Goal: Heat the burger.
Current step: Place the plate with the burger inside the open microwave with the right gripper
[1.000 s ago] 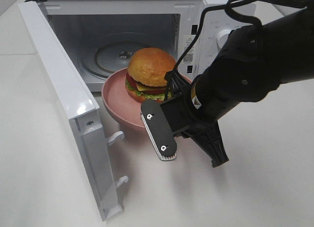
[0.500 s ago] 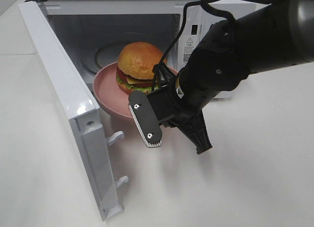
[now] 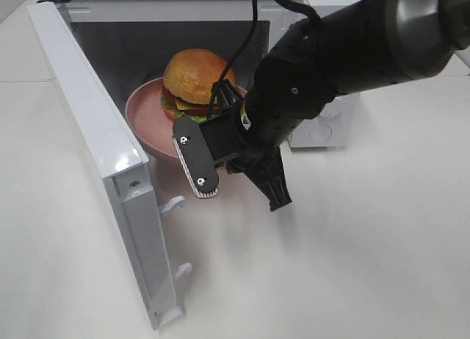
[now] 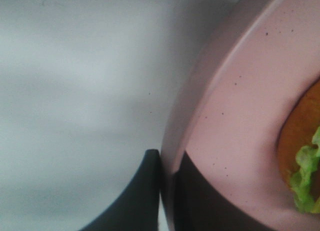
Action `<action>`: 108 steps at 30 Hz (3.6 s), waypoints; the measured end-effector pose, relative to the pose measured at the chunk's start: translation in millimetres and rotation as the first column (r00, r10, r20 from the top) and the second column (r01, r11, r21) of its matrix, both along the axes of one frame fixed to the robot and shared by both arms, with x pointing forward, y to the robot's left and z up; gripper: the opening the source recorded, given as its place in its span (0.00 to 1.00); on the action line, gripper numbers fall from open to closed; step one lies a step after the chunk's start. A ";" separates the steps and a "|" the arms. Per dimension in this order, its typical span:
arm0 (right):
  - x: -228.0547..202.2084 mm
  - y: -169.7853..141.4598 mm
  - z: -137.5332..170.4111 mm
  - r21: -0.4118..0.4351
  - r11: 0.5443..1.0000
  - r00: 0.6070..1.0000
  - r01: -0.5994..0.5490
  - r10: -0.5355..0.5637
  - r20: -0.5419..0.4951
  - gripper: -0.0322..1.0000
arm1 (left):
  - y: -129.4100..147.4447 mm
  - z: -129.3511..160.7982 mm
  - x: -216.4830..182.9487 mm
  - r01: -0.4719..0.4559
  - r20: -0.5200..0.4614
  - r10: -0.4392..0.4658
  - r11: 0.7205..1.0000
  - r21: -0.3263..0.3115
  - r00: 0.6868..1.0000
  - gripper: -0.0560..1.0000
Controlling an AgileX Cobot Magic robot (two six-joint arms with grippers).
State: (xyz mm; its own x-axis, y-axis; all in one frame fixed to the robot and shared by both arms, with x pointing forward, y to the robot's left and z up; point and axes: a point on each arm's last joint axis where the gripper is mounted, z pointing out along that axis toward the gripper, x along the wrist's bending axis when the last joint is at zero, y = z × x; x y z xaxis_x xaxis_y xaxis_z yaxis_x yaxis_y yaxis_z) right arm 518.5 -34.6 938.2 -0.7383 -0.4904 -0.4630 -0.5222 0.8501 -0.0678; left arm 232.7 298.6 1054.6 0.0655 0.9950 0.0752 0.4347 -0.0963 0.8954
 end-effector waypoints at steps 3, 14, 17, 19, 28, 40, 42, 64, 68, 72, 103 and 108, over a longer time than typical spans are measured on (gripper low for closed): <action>6.0 5.9 1.1 0.007 1.000 1.000 0.003 -0.003 0.007 0.05 | 0.0 0.0 0.0 0.000 0.000 0.000 1.000 0.000 1.000 1.00; 23.9 21.3 -1.2 -0.025 1.000 1.000 0.019 -0.019 0.001 0.05 | 0.0 0.0 0.0 0.000 0.000 0.000 1.000 0.000 1.000 1.00; 29.0 26.1 0.1 -0.022 1.000 1.000 0.015 -0.015 0.010 0.05 | 0.0 0.0 0.0 0.000 0.000 0.000 1.000 0.000 1.000 1.00; 32.4 29.0 0.1 -0.027 0.999 1.000 0.019 -0.018 0.011 0.05 | 0.0 0.0 0.0 0.000 0.000 0.000 1.000 0.000 1.000 1.00; 49.7 44.4 3.4 -0.032 0.999 0.999 0.032 -0.032 0.024 0.05 | 0.0 0.0 0.0 0.000 0.000 0.000 1.000 0.000 1.000 1.00; 71.5 60.0 2.1 -0.025 0.999 0.998 0.029 -0.027 0.054 0.05 | 0.0 0.0 0.0 0.000 0.000 0.000 1.000 0.000 1.000 1.00; 76.7 59.4 1.1 -0.029 0.999 0.998 0.039 -0.038 0.052 0.05 | 0.0 0.0 0.0 0.000 0.000 0.000 1.000 0.000 1.000 1.00; 109.0 53.5 -4.7 -0.032 0.996 0.994 0.078 -0.075 0.074 0.05 | 0.0 0.0 0.0 0.000 0.000 0.000 1.000 0.000 1.000 1.00; 114.0 57.5 -5.8 -0.030 0.996 0.994 0.084 -0.081 0.078 0.05 | 0.0 0.0 0.0 0.000 0.000 0.000 1.000 0.000 1.000 1.00; 114.4 58.0 -6.7 -0.029 0.996 0.994 0.084 -0.082 0.078 0.05 | 0.5 0.0 0.0 -0.003 0.000 0.003 1.000 0.005 1.000 1.00; 130.3 63.8 -19.9 -0.009 0.996 0.993 0.085 -0.084 0.078 0.05 | 1.3 0.0 0.0 -0.009 0.000 0.009 1.000 0.013 1.000 1.00; 130.3 63.8 -19.9 -0.009 0.996 0.993 0.085 -0.084 0.078 0.05 | 1.3 0.0 0.0 -0.010 0.000 0.010 1.000 0.014 1.000 1.00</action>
State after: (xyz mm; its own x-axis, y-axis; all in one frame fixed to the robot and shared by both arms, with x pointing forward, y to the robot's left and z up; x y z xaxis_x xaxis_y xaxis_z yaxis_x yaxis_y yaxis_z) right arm 648.8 29.3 918.2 -0.7393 -0.4336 -0.5152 -0.4413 0.8899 -0.1157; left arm 232.7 300.0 1054.6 0.0559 0.9944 0.0892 0.4357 -0.1047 0.8940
